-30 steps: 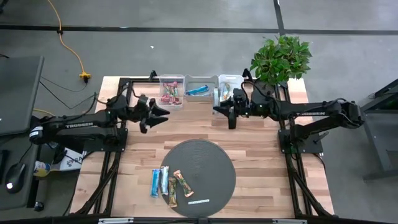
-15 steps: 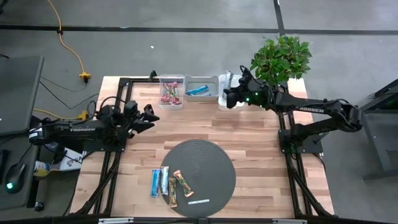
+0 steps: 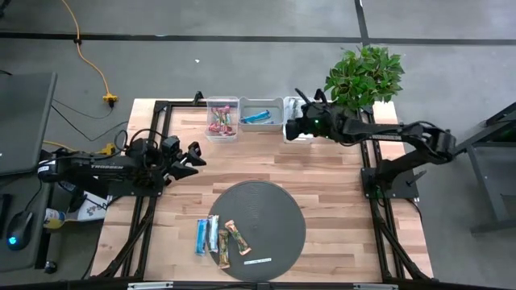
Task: Pick and place Granola Bars by type
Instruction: Put the orange granola bar into the white bin
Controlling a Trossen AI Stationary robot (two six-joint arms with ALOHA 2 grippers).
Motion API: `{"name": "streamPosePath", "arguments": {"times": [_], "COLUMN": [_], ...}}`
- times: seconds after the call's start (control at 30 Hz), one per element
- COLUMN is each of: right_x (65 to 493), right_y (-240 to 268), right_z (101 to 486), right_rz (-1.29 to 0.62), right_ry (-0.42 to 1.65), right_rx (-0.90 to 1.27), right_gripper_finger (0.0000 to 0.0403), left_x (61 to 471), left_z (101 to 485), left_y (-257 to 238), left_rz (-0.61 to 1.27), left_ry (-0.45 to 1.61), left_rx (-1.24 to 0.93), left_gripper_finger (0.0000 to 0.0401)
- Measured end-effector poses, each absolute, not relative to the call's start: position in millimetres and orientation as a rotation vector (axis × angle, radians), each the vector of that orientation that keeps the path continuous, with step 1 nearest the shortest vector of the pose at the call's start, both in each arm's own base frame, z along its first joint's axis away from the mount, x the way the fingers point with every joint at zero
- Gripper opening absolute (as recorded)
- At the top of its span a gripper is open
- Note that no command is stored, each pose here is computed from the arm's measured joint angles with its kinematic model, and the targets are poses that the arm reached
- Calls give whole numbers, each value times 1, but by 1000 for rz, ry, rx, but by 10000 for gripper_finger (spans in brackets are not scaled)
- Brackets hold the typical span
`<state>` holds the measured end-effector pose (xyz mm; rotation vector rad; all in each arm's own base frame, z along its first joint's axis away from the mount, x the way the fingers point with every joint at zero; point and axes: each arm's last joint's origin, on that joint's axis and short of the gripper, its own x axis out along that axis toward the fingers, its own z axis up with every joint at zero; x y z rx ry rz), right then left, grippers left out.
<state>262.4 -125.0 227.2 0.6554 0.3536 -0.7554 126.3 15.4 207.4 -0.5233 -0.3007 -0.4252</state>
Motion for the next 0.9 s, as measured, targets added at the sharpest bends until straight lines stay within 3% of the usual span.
{"name": "streamPosePath", "arguments": {"times": [0.53, 0.9], "right_x": [265, 252], "right_y": [-138, -151], "right_z": [193, 187], "right_rz": [-1019, -1080], "right_ry": [509, 556], "right_rx": [457, 548], "right_gripper_finger": [64, 64], "left_x": [131, 131], "left_z": [196, 198], "left_y": [18, 18], "left_rz": [-316, -310], "left_ry": [-215, -246], "left_rx": [-585, -560], "left_gripper_finger": [192, 192]}}
